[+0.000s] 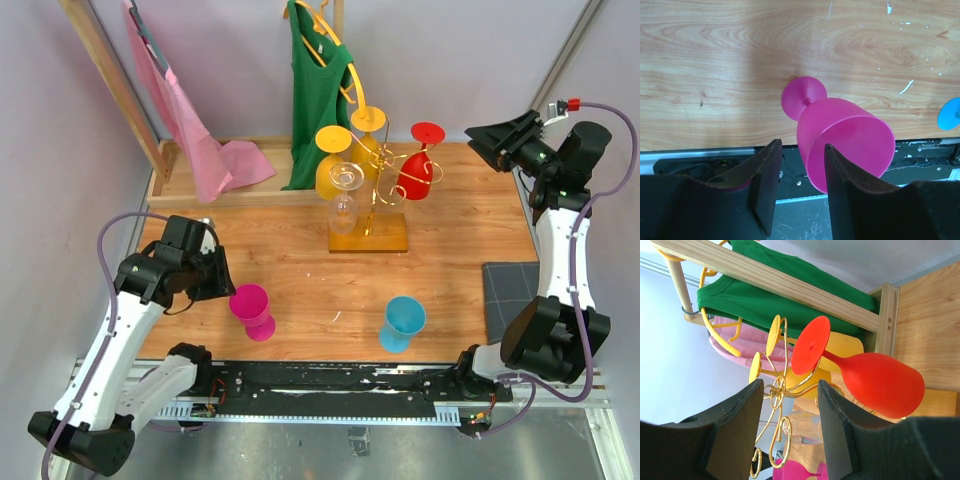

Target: Place the wine glass upside down on the wine glass rack

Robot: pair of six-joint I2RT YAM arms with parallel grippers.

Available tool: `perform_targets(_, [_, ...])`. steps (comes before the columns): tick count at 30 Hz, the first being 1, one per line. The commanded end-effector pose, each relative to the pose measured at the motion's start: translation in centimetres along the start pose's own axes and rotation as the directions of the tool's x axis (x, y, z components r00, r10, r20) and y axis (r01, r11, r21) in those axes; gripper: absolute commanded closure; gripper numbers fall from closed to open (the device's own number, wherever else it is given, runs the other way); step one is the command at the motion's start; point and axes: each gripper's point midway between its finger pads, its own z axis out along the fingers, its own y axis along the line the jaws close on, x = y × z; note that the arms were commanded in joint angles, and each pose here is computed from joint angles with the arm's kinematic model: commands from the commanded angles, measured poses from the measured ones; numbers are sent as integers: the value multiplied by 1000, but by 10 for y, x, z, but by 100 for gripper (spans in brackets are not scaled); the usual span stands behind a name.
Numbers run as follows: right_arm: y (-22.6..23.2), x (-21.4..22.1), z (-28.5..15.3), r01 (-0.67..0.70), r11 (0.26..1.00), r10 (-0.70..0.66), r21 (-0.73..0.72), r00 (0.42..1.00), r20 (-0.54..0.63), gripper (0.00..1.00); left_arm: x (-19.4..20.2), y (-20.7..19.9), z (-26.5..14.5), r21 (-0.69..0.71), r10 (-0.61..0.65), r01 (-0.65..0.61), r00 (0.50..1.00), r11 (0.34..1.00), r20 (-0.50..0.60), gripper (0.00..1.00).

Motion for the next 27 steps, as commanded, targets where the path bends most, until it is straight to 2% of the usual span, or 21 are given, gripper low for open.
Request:
perform_targets(1, [7,6,4,18,999,-19,-42,1000,-20,51,-1,3,4,-25,33,-33,999,999,-3,56])
perform_targets(17, [2,5,4,5,999,-6,-40,1000,-15,51,0,4,23,-124,105,-114,992,986,-75,60])
perform_targets(25, [-1,5,3,0,999,0,-34,1000,-11,51,-6,0,20,-122,106,-112,993,986,-57,85])
perform_targets(27, [-1,6,3,0,999,0,-33,1000,-10,51,-9,-1,17,-123,102,-106,994,987,-41,94])
